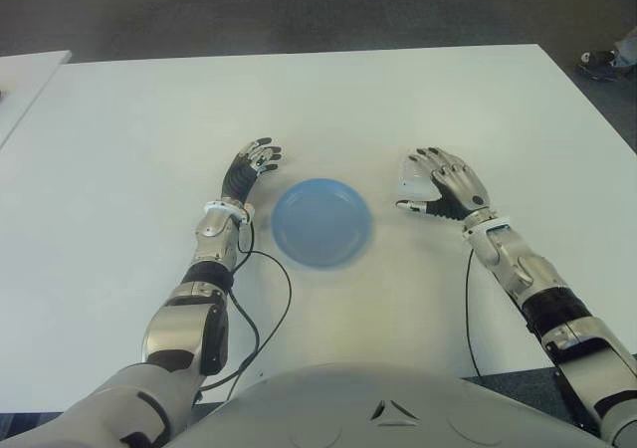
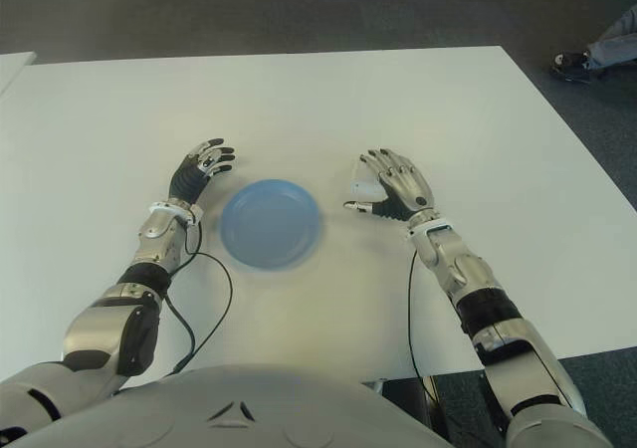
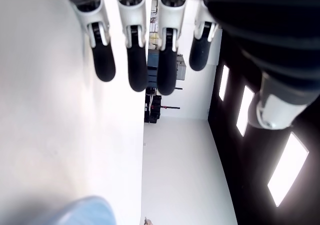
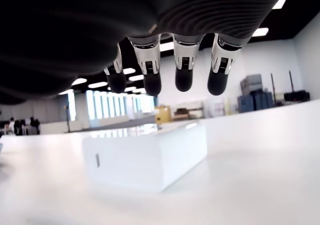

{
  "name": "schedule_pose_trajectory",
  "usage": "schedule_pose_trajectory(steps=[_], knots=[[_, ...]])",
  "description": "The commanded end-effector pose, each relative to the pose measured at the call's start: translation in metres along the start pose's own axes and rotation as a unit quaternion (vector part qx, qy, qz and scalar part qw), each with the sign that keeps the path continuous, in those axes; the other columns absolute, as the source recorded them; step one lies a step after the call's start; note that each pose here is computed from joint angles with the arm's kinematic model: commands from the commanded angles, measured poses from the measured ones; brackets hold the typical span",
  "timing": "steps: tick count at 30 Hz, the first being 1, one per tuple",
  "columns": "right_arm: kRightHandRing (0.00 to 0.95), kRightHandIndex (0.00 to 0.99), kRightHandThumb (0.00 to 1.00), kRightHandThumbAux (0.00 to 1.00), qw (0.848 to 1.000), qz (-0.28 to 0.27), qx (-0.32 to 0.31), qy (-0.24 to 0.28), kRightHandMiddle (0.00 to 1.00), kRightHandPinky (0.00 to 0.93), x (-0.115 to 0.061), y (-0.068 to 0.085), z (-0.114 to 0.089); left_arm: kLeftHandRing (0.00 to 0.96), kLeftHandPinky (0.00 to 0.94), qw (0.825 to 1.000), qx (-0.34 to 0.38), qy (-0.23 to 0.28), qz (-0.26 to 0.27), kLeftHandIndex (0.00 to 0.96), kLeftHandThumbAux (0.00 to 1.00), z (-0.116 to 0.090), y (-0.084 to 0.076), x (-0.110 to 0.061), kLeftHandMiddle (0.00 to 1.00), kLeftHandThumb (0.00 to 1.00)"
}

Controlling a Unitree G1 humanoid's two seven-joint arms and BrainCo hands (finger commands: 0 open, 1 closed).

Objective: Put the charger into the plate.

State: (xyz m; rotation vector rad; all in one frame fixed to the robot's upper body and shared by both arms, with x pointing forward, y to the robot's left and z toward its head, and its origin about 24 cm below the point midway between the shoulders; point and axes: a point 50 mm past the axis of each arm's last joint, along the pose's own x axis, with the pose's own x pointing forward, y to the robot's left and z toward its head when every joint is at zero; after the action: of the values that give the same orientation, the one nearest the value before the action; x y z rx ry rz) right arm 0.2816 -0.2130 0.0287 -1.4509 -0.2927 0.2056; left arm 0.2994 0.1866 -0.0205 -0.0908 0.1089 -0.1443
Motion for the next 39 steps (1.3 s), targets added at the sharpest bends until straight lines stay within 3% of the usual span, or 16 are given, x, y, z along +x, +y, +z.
schedule_pose_trajectory(steps=[1, 19, 39], knots=[[0.000, 0.000, 0.285, 0.136, 1.000, -0.004, -0.004, -0.011, 0.000, 0.000, 0.007, -0.003, -0.005, 0.299, 0.280, 0.999, 0.001, 0.041, -0.001, 0.221, 0.507, -0.015, 0.003, -0.009, 0.304, 0.000], [0.000, 0.000, 0.302, 0.172, 0.999, 0.002, -0.020, -0.024, 0.000, 0.000, 0.022, -0.008, -0.014, 0.302, 0.281, 0.999, 0.004, 0.041, -0.002, 0.223, 0.505, -0.016, 0.005, -0.011, 0.306, 0.000], [0.000, 0.000, 0.285, 0.164, 0.999, 0.047, -0.013, -0.016, 0.000, 0.000, 0.029, 0.007, -0.022, 0.306, 0.285, 0.999, 0.004, 0.035, 0.001, 0.231, 0.509, -0.017, 0.007, -0.014, 0.312, 0.000]])
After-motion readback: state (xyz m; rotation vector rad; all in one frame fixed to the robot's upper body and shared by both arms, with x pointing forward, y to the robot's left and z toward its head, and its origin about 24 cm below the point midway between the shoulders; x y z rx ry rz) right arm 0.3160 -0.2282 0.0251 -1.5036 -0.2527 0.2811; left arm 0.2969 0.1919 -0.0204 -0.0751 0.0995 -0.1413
